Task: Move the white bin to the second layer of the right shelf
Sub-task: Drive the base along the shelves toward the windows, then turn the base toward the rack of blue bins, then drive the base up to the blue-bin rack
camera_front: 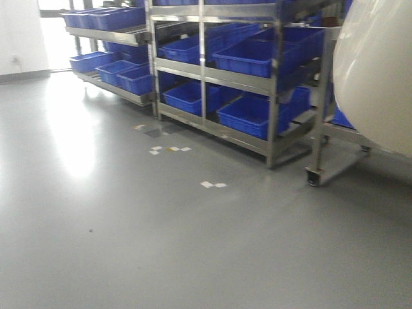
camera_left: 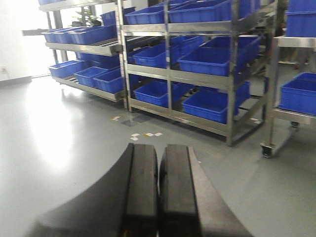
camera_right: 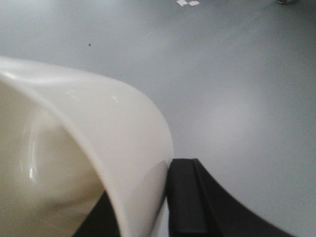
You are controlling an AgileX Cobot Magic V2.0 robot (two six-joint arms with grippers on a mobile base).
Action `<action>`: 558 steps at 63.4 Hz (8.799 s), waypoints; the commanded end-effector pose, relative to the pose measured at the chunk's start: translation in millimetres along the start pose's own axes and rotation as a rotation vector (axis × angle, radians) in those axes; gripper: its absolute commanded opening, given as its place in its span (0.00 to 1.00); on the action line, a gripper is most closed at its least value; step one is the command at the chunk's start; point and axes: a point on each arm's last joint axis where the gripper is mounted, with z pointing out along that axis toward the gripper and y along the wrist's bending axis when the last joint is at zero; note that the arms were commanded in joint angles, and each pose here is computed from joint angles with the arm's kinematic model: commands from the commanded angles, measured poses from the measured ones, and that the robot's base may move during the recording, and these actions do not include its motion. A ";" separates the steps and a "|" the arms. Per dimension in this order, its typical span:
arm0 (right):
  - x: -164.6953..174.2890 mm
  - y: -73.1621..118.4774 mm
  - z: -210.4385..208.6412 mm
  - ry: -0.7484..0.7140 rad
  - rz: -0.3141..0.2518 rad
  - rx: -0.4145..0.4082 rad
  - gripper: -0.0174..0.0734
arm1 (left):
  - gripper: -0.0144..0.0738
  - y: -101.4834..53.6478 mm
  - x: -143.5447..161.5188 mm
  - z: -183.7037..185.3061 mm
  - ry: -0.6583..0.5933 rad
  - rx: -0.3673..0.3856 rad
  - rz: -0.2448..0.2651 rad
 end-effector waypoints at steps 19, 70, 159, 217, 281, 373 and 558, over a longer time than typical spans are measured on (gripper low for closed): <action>-16.1 2.4 -6.8 -0.120 0.005 -0.016 0.25 | 0.26 0.4 2.2 -0.7 -0.073 -0.005 -0.015; -16.1 2.4 -6.8 -0.120 0.005 -0.016 0.25 | 0.26 0.4 2.2 -0.7 -0.073 -0.005 -0.015; -16.1 2.4 -6.8 -0.120 0.005 -0.016 0.25 | 0.26 0.4 2.2 -0.7 -0.073 -0.005 -0.015; -16.2 2.4 -6.5 -0.119 0.005 -0.016 0.25 | 0.26 0.4 2.2 -0.7 -0.073 -0.005 -0.015; -16.2 2.4 -6.5 -0.119 0.005 -0.016 0.25 | 0.26 0.4 2.2 -0.7 -0.073 -0.005 -0.015; -16.2 2.4 -6.5 -0.119 0.005 -0.016 0.25 | 0.26 0.4 2.2 -0.7 -0.073 -0.005 -0.015; -16.2 2.4 -6.5 -0.119 0.005 -0.016 0.25 | 0.26 0.4 2.2 -0.7 -0.073 -0.005 -0.015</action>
